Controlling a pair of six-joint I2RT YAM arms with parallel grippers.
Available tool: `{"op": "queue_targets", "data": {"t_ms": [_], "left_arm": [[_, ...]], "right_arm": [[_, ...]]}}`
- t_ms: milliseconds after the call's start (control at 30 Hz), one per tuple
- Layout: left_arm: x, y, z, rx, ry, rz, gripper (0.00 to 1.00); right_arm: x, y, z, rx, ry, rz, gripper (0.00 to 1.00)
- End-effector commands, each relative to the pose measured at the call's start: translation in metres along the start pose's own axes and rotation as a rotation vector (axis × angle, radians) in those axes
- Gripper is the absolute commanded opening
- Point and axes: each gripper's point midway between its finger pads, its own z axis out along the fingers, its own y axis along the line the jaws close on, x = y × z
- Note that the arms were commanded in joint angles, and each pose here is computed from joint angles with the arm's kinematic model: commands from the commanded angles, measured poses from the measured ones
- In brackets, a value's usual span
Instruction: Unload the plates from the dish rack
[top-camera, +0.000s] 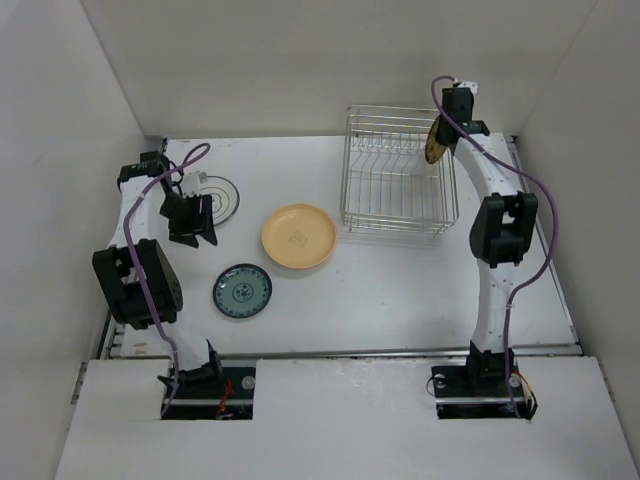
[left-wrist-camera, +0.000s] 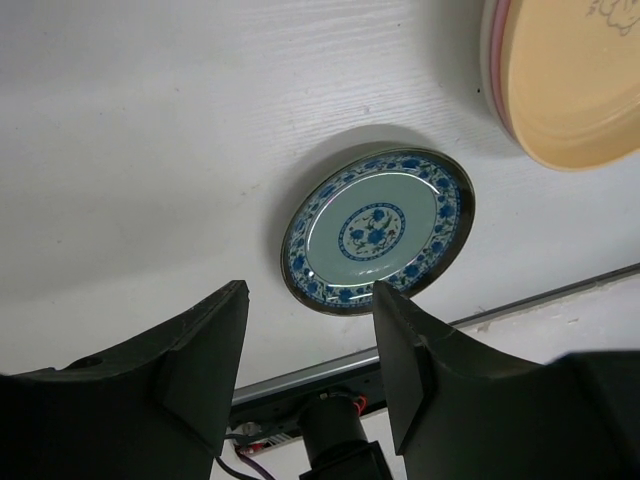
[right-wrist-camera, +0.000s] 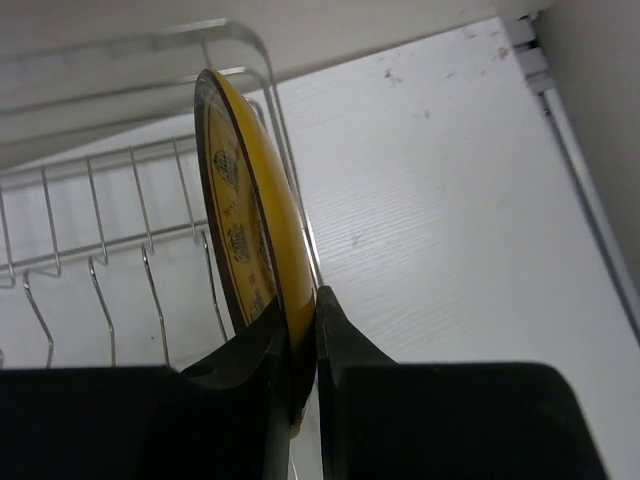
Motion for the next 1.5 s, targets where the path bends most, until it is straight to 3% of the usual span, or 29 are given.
{"op": "queue_targets", "data": {"t_ms": [0, 267, 400, 533, 733, 800, 933, 1133, 1333, 1467], "left_arm": [[-0.006, -0.012, -0.014, 0.037, -0.031, 0.005, 0.50], [-0.003, -0.017, -0.019, 0.044, -0.056, 0.014, 0.50], [-0.005, -0.024, -0.026, 0.067, -0.088, 0.037, 0.56], [-0.011, -0.041, -0.043, 0.116, -0.131, 0.083, 0.62], [-0.026, -0.087, -0.075, 0.259, -0.257, 0.212, 0.82], [-0.024, -0.101, -0.080, 0.298, -0.273, 0.255, 0.84], [-0.025, -0.120, -0.082, 0.355, -0.284, 0.299, 0.85], [-0.034, -0.101, -0.072, 0.235, -0.288, 0.269, 0.86], [-0.035, -0.101, -0.065, 0.253, -0.280, 0.257, 0.86], [-0.031, -0.105, -0.057, 0.294, -0.246, 0.241, 0.81]], "right_arm": [[-0.107, -0.049, -0.063, 0.101, -0.277, 0.077, 0.00], [-0.123, -0.047, -0.090, 0.063, -0.305, 0.058, 0.00], [-0.137, -0.022, -0.126, -0.027, -0.349, 0.052, 0.00], [-0.133, 0.032, -0.170, -0.250, -0.349, -0.001, 0.00], [-0.058, 0.177, -0.254, -0.883, -0.200, -0.171, 0.00], [-0.027, 0.223, -0.295, -1.103, -0.141, -0.220, 0.00], [0.022, 0.284, -0.334, -1.337, -0.019, -0.259, 0.00], [0.056, 0.324, -0.400, -1.646, 0.104, -0.237, 0.00], [0.090, 0.338, -0.417, -1.766, 0.232, -0.235, 0.00], [0.105, 0.344, -0.433, -1.810, 0.274, -0.254, 0.00]]}}
